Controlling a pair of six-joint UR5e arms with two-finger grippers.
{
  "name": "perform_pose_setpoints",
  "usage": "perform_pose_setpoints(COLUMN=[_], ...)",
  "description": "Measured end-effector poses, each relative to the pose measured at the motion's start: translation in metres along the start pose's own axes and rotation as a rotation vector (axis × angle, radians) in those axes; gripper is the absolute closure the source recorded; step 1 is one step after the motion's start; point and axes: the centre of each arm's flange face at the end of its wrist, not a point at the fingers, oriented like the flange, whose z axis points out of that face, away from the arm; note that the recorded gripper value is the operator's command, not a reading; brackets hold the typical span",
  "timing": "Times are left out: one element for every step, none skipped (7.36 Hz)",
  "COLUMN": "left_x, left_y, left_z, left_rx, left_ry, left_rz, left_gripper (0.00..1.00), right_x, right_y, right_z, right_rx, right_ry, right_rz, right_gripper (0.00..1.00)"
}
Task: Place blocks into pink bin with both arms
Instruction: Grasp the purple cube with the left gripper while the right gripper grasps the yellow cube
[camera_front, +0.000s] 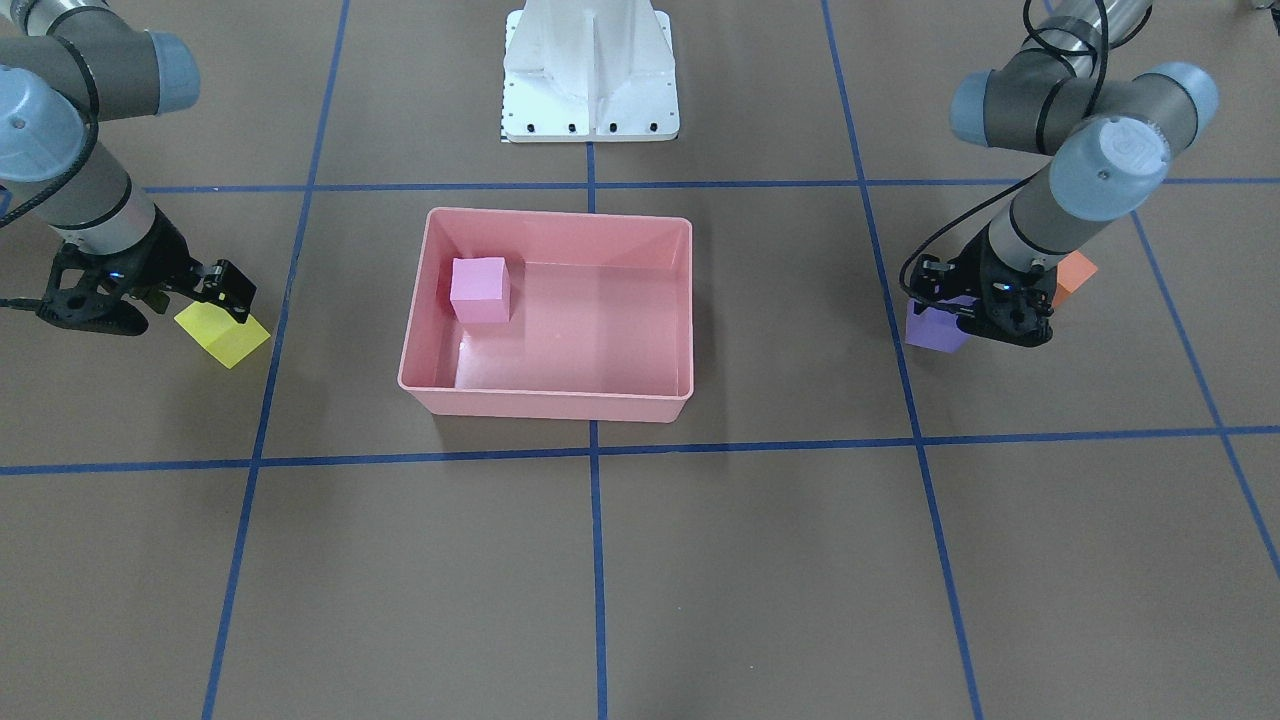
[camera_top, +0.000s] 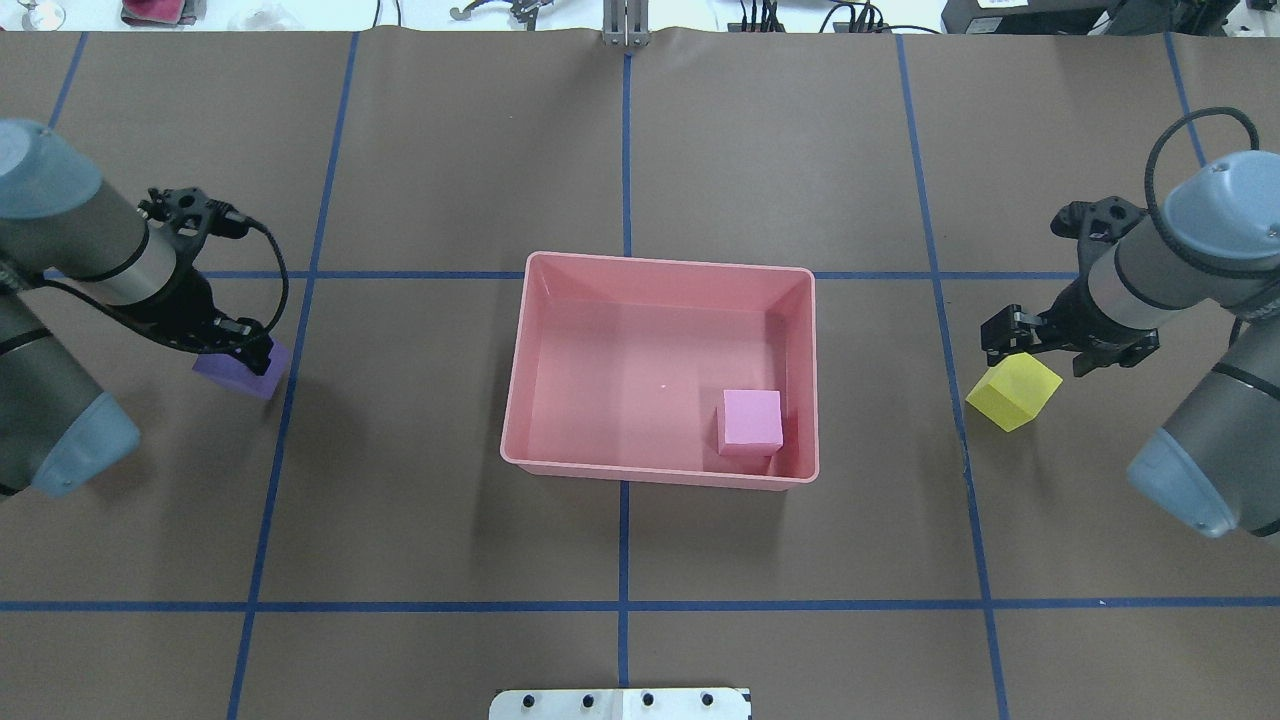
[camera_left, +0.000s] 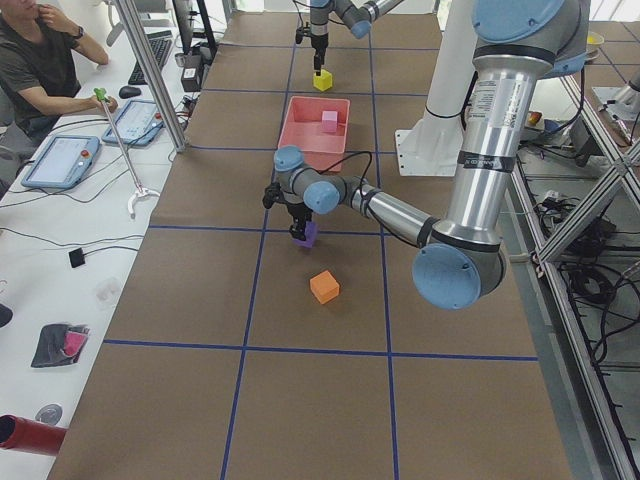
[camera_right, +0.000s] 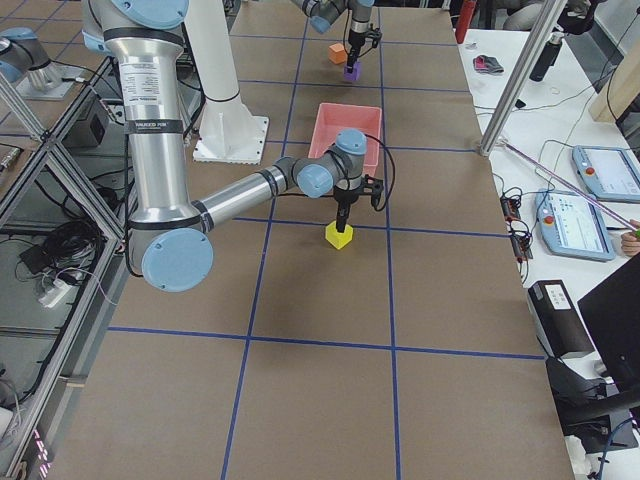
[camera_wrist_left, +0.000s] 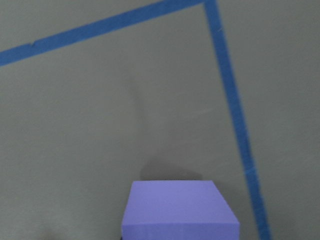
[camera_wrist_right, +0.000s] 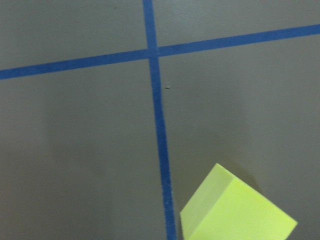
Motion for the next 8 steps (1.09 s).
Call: perform_pose_setpoints(left_x=[0.037, 0.072, 0.102, 0.127, 0.146, 0.162, 0.177, 0.190], left_y=[-0.012, -0.022, -0.031, -0.039, -0.045, -0.049, -0.050, -0.049], left_z=[-0.036, -0.069, -0.096, -0.117, -0.131, -0.139, -0.142, -0.140], left_rx=[0.000, 0.009, 0.021, 0.033, 0.044, 0.051, 0.051, 0.046], left_ry=[0.000, 0.005, 0.014, 0.024, 0.036, 0.048, 0.058, 0.064], left_rz=[-0.020, -0.047, -0.072, -0.094, -0.120, -0.141, -0.154, -0.167], left_gripper=[1.00, 1.00, 1.00, 1.00, 1.00, 1.00, 1.00, 1.00], right_x=[0.020, 0.031, 0.033, 0.032, 0.030, 0.023, 0.015, 0.010], right_y=[-0.005, -0.009, -0.013, -0.017, -0.017, -0.014, -0.008, -0.003], right_z=[0.001, 0.005, 0.010, 0.014, 0.017, 0.021, 0.025, 0.030], right_rx=[-0.021, -0.034, -0.038, -0.033, -0.030, -0.033, -0.040, -0.048], right_ry=[0.003, 0.009, 0.007, -0.004, -0.017, -0.027, -0.030, -0.027], right_rz=[0.043, 0.107, 0.196, 0.280, 0.347, 0.397, 0.431, 0.445], right_gripper=[0.00, 0.00, 0.00, 0.00, 0.00, 0.00, 0.00, 0.00])
